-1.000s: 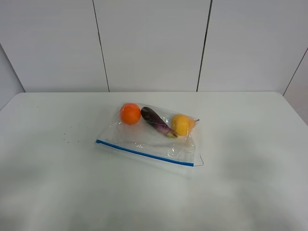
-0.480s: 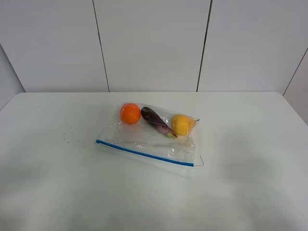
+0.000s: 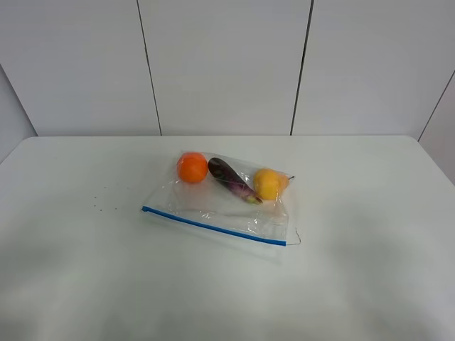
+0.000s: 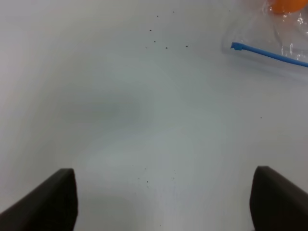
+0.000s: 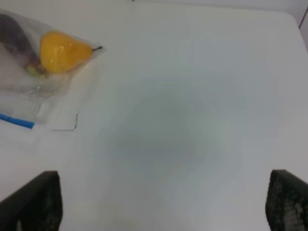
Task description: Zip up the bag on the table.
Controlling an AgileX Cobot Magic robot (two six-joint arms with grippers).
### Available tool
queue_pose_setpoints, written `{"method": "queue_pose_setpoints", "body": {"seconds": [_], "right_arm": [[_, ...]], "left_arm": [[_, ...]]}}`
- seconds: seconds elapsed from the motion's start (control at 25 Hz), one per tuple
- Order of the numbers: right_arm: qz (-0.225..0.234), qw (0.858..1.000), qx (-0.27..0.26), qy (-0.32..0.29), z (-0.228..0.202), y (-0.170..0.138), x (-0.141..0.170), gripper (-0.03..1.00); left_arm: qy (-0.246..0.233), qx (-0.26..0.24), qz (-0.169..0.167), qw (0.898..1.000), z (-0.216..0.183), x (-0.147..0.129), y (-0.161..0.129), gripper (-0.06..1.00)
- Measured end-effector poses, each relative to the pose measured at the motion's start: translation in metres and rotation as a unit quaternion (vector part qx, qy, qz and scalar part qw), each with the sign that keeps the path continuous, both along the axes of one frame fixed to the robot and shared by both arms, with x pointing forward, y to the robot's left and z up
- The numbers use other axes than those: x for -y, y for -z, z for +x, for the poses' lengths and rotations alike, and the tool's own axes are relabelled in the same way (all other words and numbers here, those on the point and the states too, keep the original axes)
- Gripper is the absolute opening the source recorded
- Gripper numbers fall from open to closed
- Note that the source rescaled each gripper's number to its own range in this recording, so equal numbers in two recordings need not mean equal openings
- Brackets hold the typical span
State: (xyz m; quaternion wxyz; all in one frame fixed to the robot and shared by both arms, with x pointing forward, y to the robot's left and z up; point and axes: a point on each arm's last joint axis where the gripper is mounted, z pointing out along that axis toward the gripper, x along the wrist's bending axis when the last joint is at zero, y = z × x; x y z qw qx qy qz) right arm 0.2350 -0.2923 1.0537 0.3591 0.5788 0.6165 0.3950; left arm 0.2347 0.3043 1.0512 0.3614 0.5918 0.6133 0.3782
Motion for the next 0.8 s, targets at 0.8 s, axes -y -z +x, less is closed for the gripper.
{"method": "queue_pose_setpoints", "body": {"seconds": [0.8], "right_arm": [[0.002, 1.0, 0.0, -0.001, 0.0, 0.0, -0.0004, 0.94]], "left_arm": [[0.0, 0.0, 0.0, 1.0, 0.0, 0.0, 0.0, 1.0]]}}
